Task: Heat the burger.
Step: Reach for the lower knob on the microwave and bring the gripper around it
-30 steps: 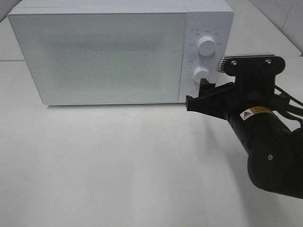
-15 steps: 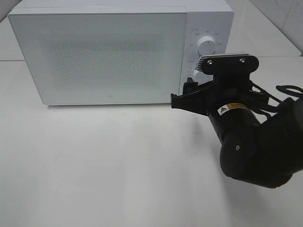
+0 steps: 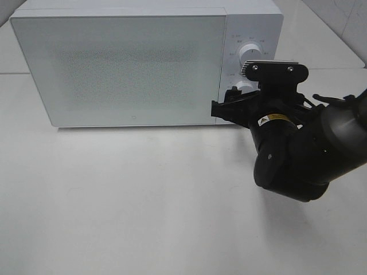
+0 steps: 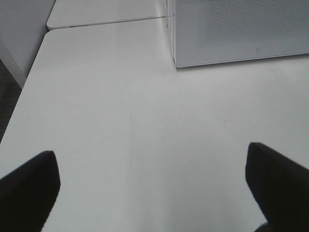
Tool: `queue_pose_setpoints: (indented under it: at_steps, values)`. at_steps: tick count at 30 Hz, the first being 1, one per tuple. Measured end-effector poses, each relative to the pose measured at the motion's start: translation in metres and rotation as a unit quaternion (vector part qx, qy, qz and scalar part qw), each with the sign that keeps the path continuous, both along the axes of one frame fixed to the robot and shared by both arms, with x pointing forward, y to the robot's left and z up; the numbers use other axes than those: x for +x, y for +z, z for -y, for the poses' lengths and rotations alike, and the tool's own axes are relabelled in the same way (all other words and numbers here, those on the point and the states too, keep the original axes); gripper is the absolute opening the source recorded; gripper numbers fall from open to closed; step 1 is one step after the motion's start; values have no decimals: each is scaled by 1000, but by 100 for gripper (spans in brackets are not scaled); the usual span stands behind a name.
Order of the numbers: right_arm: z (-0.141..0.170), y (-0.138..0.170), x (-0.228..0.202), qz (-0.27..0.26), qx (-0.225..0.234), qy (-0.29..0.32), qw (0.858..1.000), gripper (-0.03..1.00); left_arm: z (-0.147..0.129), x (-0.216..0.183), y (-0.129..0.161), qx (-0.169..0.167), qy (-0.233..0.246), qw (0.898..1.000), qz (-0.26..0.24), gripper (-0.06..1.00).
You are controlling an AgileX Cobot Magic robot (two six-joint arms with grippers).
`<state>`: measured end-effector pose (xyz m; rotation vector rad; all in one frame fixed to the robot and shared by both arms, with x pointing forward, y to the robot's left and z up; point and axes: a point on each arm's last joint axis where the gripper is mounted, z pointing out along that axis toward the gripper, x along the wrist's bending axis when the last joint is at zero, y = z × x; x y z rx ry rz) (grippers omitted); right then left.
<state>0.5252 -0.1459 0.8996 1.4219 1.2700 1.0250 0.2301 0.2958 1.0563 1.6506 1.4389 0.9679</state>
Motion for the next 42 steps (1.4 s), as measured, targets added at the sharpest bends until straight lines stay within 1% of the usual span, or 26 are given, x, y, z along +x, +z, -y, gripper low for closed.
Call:
queue_pose_setpoints:
  at_steps: [8, 15, 24, 26, 32, 37, 39, 40, 41, 42]
  values:
    - [-6, -3, 14, 10, 3, 8, 1000, 76, 0, 0, 0, 0, 0, 1000, 0, 97]
    - [-3, -11, 30, 11, 5, -12, 1000, 76, 0, 0, 0, 0, 0, 1000, 0, 97]
    - [-6, -13, 31, 7, 5, -11, 1000, 76, 0, 0, 0, 0, 0, 1000, 0, 97]
    - [-6, -13, 31, 6, -4, -9, 1000, 76, 0, 0, 0, 0, 0, 1000, 0, 97]
    - [-6, -13, 31, 5, -10, -8, 1000, 74, 0, 0, 0, 0, 0, 1000, 0, 97]
    - [-6, -13, 31, 5, -16, -5, 1000, 70, 0, 0, 0, 0, 0, 1000, 0, 97]
    - [-7, -13, 32, 3, -15, -3, 1000, 64, 0, 0, 0, 0, 0, 1000, 0, 97]
    - [-7, -13, 32, 3, -15, -3, 1000, 64, 0, 0, 0, 0, 0, 1000, 0, 97]
    - [-7, -13, 32, 3, -14, -3, 1000, 57, 0, 0, 0, 0, 0, 1000, 0, 97]
    - [-7, -13, 32, 2, -14, -3, 1000, 54, 0, 0, 0, 0, 0, 1000, 0, 97]
